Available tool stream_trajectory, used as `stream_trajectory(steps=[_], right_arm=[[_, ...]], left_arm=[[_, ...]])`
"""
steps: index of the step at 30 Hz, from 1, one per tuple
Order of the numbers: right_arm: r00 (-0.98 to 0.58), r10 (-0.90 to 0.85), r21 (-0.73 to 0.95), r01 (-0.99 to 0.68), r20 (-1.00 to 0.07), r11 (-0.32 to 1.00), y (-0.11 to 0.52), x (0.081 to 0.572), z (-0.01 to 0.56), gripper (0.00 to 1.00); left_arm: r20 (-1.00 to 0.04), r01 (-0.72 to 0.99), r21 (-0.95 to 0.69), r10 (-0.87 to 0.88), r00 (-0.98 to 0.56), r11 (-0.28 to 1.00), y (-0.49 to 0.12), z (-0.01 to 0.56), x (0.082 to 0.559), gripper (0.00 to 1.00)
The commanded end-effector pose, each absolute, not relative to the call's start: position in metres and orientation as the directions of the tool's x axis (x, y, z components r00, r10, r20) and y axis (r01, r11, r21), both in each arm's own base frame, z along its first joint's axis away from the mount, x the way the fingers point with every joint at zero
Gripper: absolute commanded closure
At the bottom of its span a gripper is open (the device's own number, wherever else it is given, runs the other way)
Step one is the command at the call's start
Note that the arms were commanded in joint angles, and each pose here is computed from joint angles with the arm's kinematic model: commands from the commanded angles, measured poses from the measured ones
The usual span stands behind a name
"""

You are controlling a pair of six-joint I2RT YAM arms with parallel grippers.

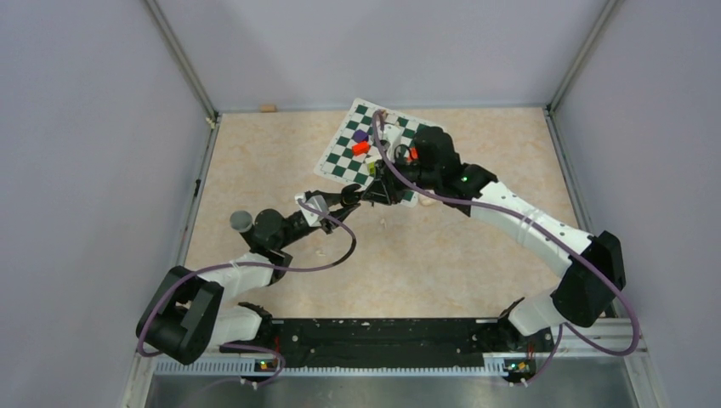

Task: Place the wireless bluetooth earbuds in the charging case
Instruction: Adjust the earbud with the charging case.

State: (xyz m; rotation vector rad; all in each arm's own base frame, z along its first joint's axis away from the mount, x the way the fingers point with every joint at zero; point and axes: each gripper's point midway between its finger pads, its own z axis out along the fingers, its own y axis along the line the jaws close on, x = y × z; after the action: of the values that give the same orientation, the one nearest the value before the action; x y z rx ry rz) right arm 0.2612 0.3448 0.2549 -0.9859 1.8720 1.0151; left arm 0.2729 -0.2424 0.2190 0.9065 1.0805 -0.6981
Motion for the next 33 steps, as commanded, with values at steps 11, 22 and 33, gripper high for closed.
stream_trajectory(steps=[11,22,33], right_arm=[[-0.278,-0.311,0.138,-0.903,-0.909,0.406,0.352,0.267,0.263,0.94],[-0.285,-0.3,0.153,-0.906,-0.91,0.396,0.364,0.268,0.272,0.94],[-0.289,-0.305,0.165,-0.912,-0.907,0.376,0.369,0.262,0.27,0.79]], left_arm=[[-0.921,0.837,0.301,-0.087,0.379,0.458,-0.244,0.234,0.266,1.0],[-0.921,0.837,0.31,-0.075,0.382,0.451,-0.244,0.23,0.266,1.0],[-0.921,0.839,0.307,-0.081,0.381,0.449,-0.245,0.231,0.265,1.0]])
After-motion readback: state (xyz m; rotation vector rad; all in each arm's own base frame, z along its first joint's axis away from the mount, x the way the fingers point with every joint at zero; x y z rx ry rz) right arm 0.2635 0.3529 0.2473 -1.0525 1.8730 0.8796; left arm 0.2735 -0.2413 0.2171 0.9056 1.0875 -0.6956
